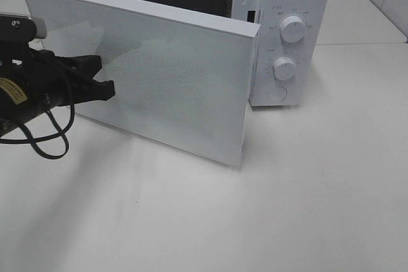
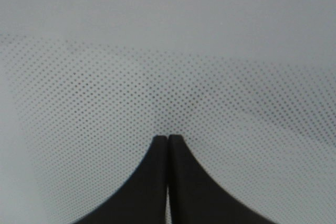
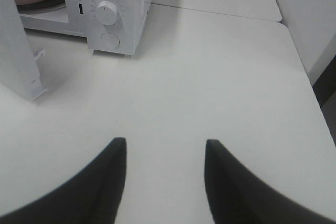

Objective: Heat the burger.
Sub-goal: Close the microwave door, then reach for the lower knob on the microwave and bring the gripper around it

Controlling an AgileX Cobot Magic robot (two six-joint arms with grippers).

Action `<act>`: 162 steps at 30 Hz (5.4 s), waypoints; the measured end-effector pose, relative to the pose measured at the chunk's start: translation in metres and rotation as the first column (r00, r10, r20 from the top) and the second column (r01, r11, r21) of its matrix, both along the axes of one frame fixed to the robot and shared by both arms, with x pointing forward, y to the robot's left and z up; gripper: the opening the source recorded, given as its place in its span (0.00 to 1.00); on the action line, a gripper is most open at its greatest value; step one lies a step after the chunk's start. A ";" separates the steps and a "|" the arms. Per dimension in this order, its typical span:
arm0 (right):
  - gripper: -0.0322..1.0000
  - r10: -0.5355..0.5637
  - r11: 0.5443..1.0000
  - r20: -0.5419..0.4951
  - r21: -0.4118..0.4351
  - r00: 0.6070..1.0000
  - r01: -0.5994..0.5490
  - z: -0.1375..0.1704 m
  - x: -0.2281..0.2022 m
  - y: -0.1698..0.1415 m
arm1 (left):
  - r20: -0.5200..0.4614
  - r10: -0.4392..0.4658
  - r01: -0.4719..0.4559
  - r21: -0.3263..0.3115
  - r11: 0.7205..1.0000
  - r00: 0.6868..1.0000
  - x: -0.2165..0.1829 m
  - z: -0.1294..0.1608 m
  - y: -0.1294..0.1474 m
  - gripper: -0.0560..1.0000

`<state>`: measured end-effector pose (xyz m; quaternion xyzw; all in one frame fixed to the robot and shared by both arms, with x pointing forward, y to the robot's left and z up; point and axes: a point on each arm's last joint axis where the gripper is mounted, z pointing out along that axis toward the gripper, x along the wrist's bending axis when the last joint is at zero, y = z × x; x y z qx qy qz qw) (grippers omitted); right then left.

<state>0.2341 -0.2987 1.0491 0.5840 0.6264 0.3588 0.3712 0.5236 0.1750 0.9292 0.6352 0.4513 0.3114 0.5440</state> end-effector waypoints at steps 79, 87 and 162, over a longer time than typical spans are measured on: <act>0.51 0.000 1.000 0.000 0.000 1.000 0.000 0.000 0.000 0.000 | -0.633 -0.022 0.335 0.378 0.863 0.774 -0.072 0.151 -0.008 0.98; 0.51 0.000 1.000 0.000 0.000 1.000 0.000 0.000 0.000 0.000 | -0.572 0.145 0.136 0.419 0.898 0.808 -0.088 0.171 0.071 0.99; 0.51 0.000 1.000 0.000 0.000 1.000 0.000 0.000 0.000 0.000 | -0.144 0.348 -0.310 0.233 0.922 0.926 -0.289 0.125 0.120 0.99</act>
